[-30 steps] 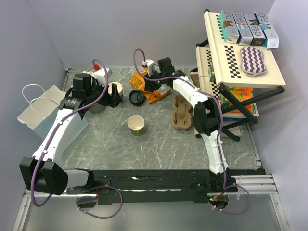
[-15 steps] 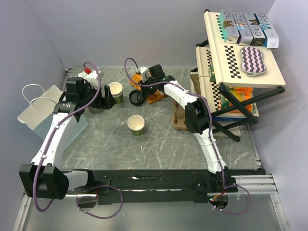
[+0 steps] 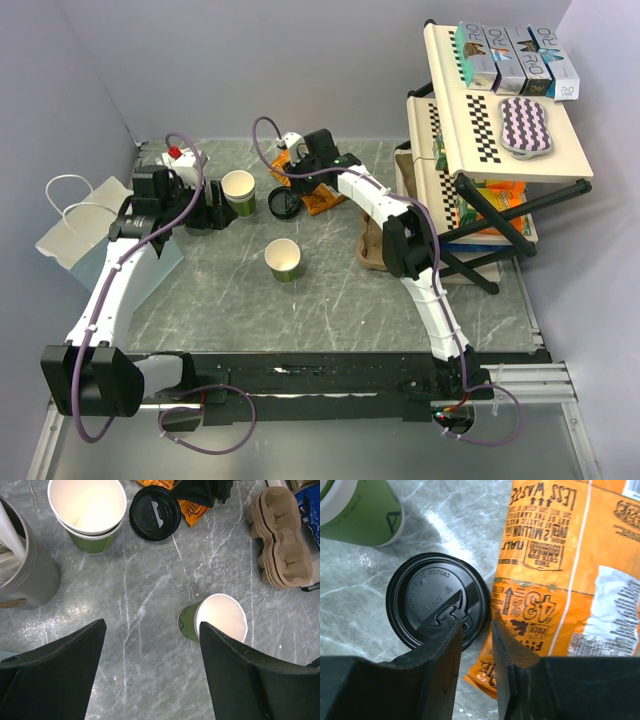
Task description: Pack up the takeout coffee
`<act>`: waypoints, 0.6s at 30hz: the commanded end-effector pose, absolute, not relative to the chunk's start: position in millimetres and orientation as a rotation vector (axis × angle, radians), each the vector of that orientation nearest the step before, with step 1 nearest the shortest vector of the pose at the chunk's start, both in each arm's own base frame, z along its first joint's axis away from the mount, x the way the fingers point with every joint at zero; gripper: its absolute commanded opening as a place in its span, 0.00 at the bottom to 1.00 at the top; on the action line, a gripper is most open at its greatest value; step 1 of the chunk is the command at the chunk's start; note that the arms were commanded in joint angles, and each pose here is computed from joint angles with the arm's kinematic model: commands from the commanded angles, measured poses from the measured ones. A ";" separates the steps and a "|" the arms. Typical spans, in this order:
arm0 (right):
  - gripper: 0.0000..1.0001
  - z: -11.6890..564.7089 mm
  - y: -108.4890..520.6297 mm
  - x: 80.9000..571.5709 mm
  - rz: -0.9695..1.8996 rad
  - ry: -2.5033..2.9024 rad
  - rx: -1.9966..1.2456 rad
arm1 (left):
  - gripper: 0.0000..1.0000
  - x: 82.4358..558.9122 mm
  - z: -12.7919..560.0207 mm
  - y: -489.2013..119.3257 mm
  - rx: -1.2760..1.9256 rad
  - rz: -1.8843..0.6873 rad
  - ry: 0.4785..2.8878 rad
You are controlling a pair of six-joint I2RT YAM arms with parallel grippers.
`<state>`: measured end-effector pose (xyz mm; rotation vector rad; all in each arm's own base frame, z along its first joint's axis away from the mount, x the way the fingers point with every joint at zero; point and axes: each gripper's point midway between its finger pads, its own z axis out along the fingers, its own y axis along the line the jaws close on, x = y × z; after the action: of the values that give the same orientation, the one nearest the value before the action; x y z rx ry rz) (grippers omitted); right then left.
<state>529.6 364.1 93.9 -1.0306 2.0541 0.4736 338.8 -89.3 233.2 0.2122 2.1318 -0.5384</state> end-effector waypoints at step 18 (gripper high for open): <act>0.29 85.2 364.5 526.7 0.374 2.101 -1.060 | 0.82 332.9 257.2 -72.5 0.134 -0.553 2.035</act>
<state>518.1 363.2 81.3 -1.0654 2.1176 0.4100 334.4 -71.2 241.0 0.1348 2.0933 -0.5270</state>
